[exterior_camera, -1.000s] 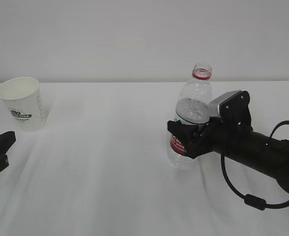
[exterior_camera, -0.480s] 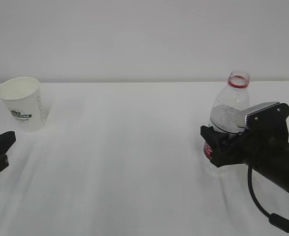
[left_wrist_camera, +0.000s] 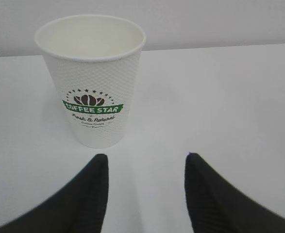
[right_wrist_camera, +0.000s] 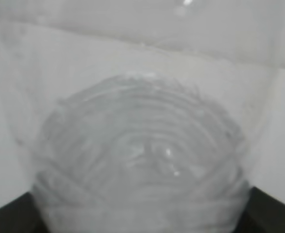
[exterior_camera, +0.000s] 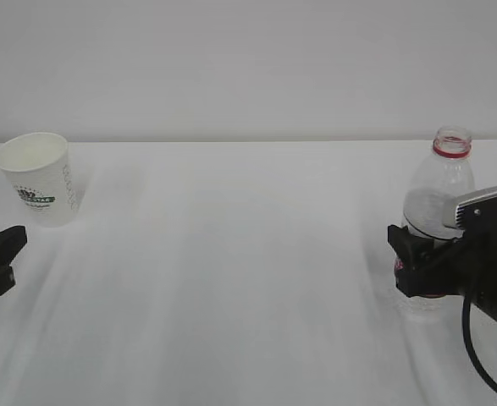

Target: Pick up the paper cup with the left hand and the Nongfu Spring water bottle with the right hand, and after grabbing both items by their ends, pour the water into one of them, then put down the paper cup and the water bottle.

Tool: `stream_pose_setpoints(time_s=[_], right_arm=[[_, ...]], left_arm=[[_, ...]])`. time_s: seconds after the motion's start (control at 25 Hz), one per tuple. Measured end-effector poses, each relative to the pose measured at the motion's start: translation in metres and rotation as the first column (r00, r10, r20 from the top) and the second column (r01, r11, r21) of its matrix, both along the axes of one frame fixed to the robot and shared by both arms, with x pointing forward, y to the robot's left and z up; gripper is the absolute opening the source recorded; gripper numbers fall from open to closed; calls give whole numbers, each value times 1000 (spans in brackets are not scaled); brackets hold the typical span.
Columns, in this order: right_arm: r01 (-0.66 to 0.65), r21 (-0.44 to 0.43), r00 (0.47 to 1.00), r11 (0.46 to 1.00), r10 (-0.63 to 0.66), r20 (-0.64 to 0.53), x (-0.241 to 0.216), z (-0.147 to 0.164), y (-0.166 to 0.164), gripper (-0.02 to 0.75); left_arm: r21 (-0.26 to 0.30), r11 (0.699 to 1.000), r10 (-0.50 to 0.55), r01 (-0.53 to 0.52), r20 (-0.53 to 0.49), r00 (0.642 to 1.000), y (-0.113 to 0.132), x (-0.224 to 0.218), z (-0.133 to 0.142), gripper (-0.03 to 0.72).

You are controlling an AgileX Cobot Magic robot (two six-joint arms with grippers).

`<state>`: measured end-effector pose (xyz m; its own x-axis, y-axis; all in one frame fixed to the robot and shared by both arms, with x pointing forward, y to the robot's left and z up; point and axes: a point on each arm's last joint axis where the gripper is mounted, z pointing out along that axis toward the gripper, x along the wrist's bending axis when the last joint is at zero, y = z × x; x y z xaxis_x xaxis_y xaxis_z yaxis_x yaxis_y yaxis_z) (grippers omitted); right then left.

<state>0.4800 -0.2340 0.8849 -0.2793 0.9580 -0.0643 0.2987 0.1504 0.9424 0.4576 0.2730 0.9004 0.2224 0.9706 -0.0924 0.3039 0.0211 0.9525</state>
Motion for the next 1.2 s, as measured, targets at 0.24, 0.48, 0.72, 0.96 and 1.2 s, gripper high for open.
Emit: stream_pose_setpoints(time_s=[0.24,0.48,0.72,0.96,1.2], right_arm=[[97,-1,995,995,-97,6,-6,5,-10,497],[159,9,987,987,-159,8,-6,7,-16,496],[192,12,981,981,-192,39,-6,15,-19,496],[215,28,971,976,-217,102,-6,32,-22,496],[217,30,966,976,-219,134,2,38,-20,496]], left_arm=[[0,1000,0,0,0,1000,0,0,0,372],[0,1000,0,0,0,1000,0,0,0,372],[0,1000,0,0,0,1000,0,0,0,372],[0,1000,0,0,0,1000,0,0,0,372],[0,1000,0,0,0,1000,0,0,0,372]])
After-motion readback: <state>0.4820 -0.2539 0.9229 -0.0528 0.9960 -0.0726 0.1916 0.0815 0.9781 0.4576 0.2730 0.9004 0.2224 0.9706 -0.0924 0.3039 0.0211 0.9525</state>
